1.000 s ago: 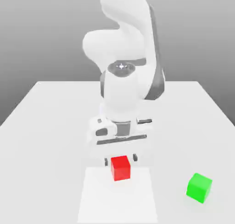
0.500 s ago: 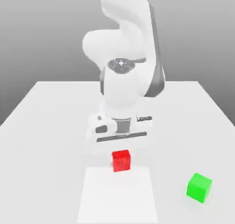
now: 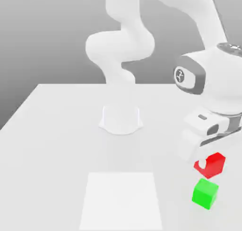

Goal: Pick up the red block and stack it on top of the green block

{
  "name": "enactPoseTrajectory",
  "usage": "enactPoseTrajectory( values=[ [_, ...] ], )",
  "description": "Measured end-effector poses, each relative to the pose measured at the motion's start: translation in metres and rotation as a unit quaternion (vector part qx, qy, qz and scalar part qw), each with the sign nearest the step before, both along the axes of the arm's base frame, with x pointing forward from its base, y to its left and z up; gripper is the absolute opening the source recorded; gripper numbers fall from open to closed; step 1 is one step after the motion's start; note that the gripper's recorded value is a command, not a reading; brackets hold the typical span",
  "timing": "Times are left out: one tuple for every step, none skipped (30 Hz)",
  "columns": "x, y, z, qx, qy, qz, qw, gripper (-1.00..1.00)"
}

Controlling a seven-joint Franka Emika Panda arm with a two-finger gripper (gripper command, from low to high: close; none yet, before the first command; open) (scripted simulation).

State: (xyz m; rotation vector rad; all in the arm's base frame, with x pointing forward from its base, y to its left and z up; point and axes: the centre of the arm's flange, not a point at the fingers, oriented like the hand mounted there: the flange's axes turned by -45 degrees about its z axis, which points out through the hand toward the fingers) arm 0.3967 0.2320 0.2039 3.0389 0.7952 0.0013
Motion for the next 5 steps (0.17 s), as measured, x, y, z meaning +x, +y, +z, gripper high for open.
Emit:
enactPoseTrajectory(
  values=[
    [-0.0004, 0.0002, -0.0124, 0.0, 0.0, 0.0, 1.0, -1.0],
    [-0.0009, 0.0002, -0.0196, 0.0, 0.001, 0.001, 1.0, 1.0],
    [-0.0009, 0.0002, -0.0196, 0.0, 0.001, 0.001, 1.0, 1.0],
    [-0.0009, 0.0002, -0.0196, 0.0, 0.001, 0.001, 1.0, 1.0],
    [-0.0009, 0.0002, -0.0196, 0.0, 0.001, 0.001, 1.0, 1.0]
  ],
)
